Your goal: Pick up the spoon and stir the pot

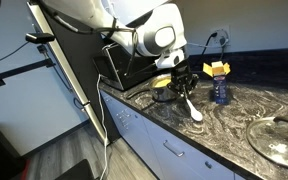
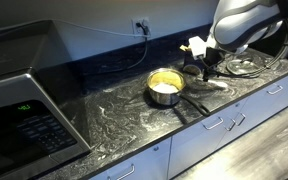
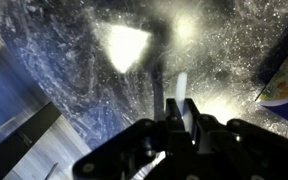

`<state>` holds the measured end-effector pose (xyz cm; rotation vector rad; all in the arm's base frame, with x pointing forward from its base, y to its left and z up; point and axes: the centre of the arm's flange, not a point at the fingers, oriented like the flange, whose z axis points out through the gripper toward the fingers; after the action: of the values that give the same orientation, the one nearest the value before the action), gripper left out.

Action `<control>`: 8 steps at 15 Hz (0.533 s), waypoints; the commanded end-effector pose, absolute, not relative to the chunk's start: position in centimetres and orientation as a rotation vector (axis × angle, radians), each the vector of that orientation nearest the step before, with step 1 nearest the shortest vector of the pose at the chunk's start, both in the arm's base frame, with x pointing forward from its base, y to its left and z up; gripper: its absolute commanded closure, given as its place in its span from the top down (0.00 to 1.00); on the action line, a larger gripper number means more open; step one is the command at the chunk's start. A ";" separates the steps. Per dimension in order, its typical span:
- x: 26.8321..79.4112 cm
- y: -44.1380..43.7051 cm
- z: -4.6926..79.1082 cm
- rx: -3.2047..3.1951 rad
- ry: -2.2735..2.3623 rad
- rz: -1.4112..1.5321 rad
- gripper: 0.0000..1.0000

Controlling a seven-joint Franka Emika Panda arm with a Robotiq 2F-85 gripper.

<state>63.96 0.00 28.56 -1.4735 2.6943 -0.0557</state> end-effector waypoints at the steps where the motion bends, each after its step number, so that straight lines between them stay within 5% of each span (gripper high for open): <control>1: 65.8 -0.2 27.8 -1.451 2.720 -0.151 0.03; 4: 66.3 -0.4 27.1 -1.469 2.742 -0.184 0.03; 7: 66.4 -0.2 26.8 -1.499 2.752 -0.196 0.38; 8: 66.4 -0.1 26.7 -1.507 2.752 -0.200 0.40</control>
<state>65.69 -0.70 26.40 -1.5118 2.7260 -0.1658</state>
